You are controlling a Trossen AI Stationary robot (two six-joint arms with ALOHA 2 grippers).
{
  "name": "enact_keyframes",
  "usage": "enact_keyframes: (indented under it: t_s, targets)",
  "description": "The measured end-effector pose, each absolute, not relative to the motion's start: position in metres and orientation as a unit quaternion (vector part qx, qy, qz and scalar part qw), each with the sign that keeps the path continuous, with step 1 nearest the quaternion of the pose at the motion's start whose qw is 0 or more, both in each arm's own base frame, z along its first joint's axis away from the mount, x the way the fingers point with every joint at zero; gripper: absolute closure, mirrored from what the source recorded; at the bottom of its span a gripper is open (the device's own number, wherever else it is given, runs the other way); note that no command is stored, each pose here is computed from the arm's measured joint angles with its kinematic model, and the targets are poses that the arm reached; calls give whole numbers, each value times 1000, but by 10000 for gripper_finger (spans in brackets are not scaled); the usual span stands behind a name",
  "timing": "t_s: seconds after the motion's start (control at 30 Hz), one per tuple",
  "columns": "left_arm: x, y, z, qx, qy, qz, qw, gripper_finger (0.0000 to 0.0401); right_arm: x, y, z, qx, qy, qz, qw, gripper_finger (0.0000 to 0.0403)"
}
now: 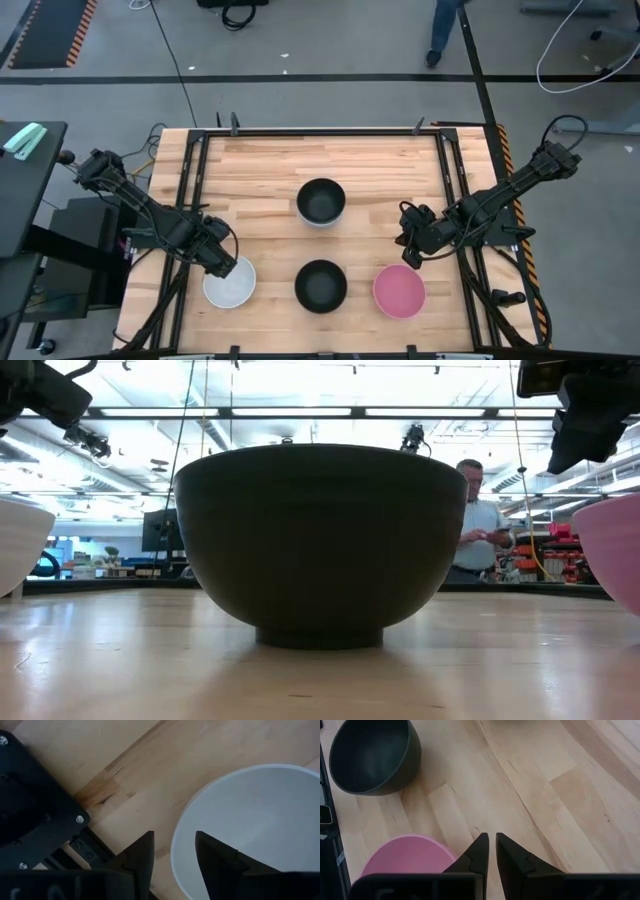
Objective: Nest bowls inside each other
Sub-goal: Stack the white bowl on top of the black bowl
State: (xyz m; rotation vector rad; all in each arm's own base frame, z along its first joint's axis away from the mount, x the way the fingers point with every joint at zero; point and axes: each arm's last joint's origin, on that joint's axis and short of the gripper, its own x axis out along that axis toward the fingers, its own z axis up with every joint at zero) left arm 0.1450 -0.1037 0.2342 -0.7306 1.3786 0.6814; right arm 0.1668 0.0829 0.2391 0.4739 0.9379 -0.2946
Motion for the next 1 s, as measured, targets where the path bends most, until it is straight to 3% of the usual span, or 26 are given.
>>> enact_keyframes:
  t_s: [0.63, 0.9, 1.0]
  targets:
    - [158, -114, 216, -298, 631, 313, 644, 262, 167, 83, 239, 223, 446, -139, 856, 360]
    - [147, -109, 166, -346, 682, 281, 580, 262, 167, 83, 239, 223, 446, -139, 856, 360]
    - [145, -108, 158, -348, 687, 271, 578, 266, 167, 83, 239, 223, 446, -139, 856, 360]
